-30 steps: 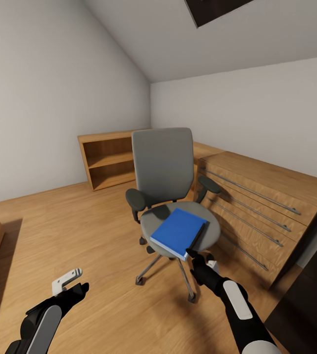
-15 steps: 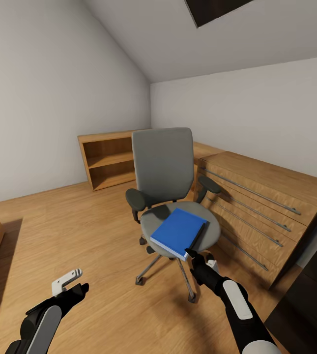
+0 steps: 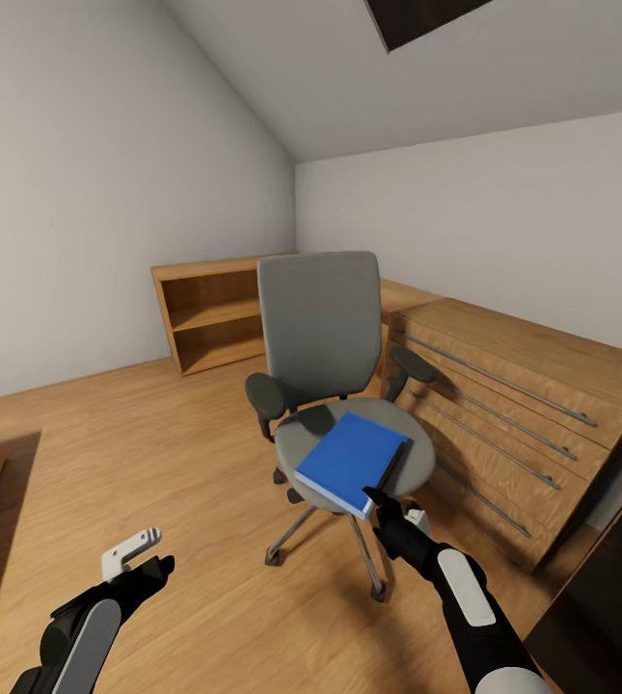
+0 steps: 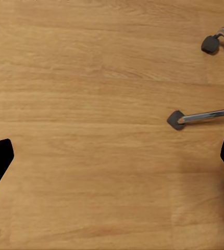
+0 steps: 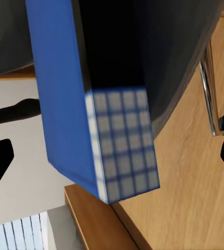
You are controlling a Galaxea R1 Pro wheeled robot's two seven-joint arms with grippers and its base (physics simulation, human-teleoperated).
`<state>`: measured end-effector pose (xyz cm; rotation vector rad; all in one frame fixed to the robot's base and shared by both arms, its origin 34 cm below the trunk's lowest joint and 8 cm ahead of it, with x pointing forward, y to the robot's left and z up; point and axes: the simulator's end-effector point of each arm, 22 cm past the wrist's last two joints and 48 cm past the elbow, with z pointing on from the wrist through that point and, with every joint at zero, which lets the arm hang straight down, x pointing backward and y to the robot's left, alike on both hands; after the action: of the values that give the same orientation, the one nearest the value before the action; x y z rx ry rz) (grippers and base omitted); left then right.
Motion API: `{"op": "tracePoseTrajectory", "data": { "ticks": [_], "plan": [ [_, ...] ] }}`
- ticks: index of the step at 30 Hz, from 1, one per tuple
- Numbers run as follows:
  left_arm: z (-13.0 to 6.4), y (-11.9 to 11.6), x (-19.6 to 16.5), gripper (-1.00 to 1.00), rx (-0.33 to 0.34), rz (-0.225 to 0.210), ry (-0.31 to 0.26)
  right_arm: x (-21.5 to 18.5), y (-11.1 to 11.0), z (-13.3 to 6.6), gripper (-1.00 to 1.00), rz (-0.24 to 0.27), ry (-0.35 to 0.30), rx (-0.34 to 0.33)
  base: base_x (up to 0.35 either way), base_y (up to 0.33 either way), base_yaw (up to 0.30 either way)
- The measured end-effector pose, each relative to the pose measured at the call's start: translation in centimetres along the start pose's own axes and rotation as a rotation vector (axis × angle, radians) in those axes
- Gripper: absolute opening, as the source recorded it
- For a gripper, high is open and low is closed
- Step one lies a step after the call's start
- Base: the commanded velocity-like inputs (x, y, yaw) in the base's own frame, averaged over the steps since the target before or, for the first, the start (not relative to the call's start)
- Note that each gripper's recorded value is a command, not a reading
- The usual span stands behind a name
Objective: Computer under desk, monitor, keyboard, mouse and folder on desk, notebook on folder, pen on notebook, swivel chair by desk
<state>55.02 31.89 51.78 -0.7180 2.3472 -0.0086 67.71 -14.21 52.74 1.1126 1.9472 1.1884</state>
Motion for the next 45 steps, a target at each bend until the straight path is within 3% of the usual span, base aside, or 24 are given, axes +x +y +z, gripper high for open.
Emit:
{"op": "tracePoseTrajectory", "data": {
  "ticks": [45],
  "plan": [
    [0.25, 0.23, 0.44, 1.00, -0.005, 0.000, 0.012, 0.21, -0.18, 0.06, 1.00, 0.000, 0.004, 0.006, 0.029, 0.000, 0.000]
  ]
}}
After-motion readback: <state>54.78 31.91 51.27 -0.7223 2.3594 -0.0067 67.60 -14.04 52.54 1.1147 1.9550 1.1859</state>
